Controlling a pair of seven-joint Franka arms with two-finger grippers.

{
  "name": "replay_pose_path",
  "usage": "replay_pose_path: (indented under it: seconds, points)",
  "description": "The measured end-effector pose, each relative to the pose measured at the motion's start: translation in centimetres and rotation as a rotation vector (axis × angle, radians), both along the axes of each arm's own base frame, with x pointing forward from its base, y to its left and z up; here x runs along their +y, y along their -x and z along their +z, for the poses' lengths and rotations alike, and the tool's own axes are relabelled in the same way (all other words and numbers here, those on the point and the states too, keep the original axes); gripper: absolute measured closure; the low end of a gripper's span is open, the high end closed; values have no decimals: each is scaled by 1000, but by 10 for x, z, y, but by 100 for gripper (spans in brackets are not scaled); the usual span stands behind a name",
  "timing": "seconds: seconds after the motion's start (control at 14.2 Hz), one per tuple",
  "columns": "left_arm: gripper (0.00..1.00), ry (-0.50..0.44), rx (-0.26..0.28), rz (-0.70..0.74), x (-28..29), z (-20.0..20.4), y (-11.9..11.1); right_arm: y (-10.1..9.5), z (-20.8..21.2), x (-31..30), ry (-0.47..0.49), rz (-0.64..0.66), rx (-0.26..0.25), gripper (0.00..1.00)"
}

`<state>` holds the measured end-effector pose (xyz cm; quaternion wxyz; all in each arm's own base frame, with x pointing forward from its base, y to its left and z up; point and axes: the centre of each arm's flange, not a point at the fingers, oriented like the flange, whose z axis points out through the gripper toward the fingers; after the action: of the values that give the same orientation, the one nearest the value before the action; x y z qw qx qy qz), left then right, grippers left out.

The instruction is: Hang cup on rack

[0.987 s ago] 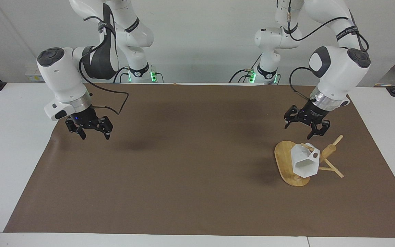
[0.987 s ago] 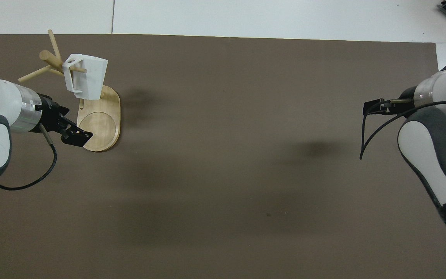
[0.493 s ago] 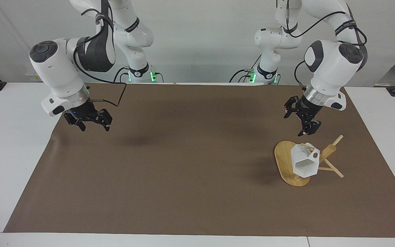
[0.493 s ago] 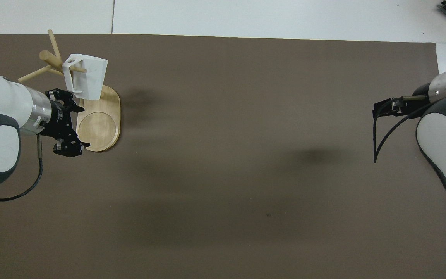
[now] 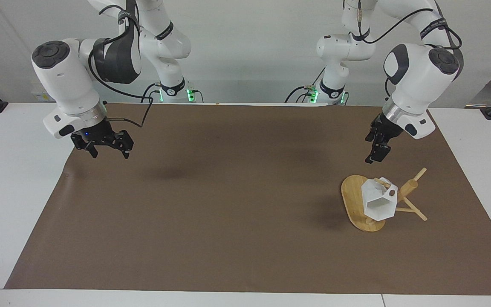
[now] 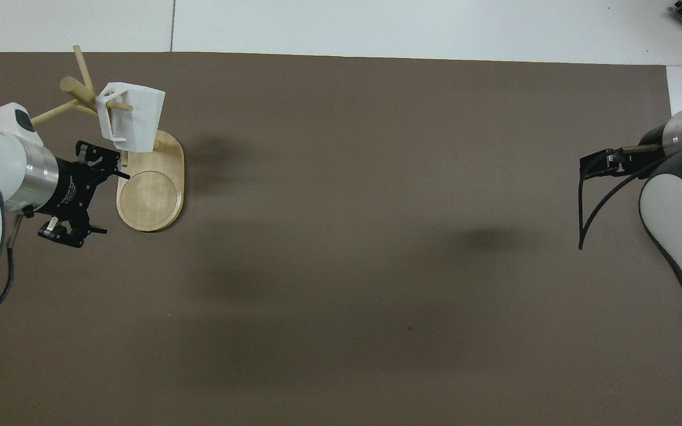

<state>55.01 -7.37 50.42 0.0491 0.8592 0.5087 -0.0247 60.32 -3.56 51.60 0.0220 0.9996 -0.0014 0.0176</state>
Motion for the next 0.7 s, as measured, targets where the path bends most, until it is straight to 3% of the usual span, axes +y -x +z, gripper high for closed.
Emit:
replay_pose_path:
  seconds: [0.7]
  points:
    - [0, -17, -118, -816, 32, 56, 5, 0, 0, 0, 0, 0, 1, 0]
